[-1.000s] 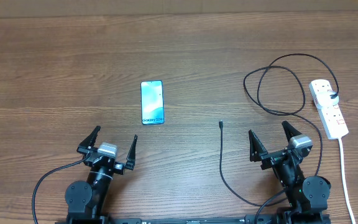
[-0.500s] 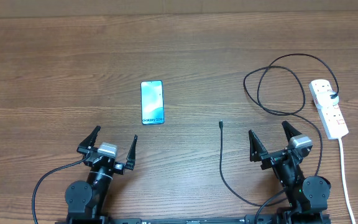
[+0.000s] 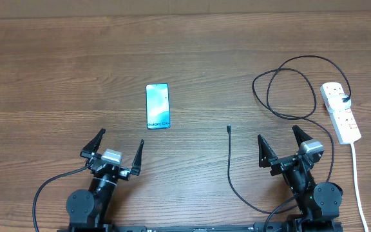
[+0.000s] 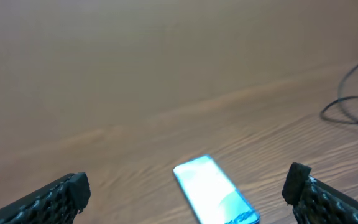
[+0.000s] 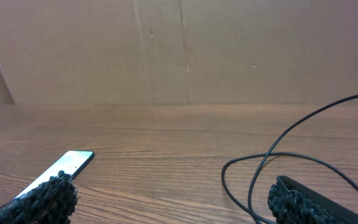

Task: Plug charger to phone and switch on socket
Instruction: 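Raise the left arm and move the left gripper over the phone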

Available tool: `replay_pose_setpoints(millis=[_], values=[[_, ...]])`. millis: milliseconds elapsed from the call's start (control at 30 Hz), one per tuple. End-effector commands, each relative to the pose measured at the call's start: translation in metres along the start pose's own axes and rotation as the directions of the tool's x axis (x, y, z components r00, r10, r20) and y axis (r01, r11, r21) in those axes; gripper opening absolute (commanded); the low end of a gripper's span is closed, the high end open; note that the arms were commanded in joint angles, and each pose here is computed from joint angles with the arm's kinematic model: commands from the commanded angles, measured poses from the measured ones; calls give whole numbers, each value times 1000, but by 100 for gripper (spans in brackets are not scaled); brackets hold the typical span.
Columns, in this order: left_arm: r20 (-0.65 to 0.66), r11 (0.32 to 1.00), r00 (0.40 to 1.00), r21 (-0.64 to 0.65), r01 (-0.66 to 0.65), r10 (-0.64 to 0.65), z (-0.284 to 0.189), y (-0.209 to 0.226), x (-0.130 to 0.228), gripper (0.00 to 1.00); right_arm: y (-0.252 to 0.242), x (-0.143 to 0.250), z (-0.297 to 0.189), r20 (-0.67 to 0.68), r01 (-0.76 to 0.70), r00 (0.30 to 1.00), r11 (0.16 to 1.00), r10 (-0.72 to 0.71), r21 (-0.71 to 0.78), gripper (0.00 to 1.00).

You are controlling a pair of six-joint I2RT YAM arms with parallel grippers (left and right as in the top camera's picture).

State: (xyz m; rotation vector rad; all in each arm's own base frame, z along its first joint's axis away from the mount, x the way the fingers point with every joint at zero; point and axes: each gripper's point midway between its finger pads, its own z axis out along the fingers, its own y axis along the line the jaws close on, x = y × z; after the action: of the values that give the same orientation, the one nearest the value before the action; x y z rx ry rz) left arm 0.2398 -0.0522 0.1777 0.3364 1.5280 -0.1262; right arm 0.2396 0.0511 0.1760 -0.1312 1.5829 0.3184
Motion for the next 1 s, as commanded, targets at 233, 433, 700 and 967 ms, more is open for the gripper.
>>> replay_pose_setpoints(millis=[233,433,700,967], values=[[116,992,993,129,-15,0,-3,-22,-27,100,0,1,0,5,-2,1000,1000,2,1,100],[332,978,941,211,-1,-71,-21,-31,-94,100,0,1,0,5,-2,1000,1000,2,1,100],[579,955,815,257,-149,-29,-79,-47,-208,100,0,1,0,5,-2,1000,1000,2,1,100],[725,930,686,211,-302,58,-136,-57,-313,100,0,1,0,5,-2,1000,1000,2,1,100]])
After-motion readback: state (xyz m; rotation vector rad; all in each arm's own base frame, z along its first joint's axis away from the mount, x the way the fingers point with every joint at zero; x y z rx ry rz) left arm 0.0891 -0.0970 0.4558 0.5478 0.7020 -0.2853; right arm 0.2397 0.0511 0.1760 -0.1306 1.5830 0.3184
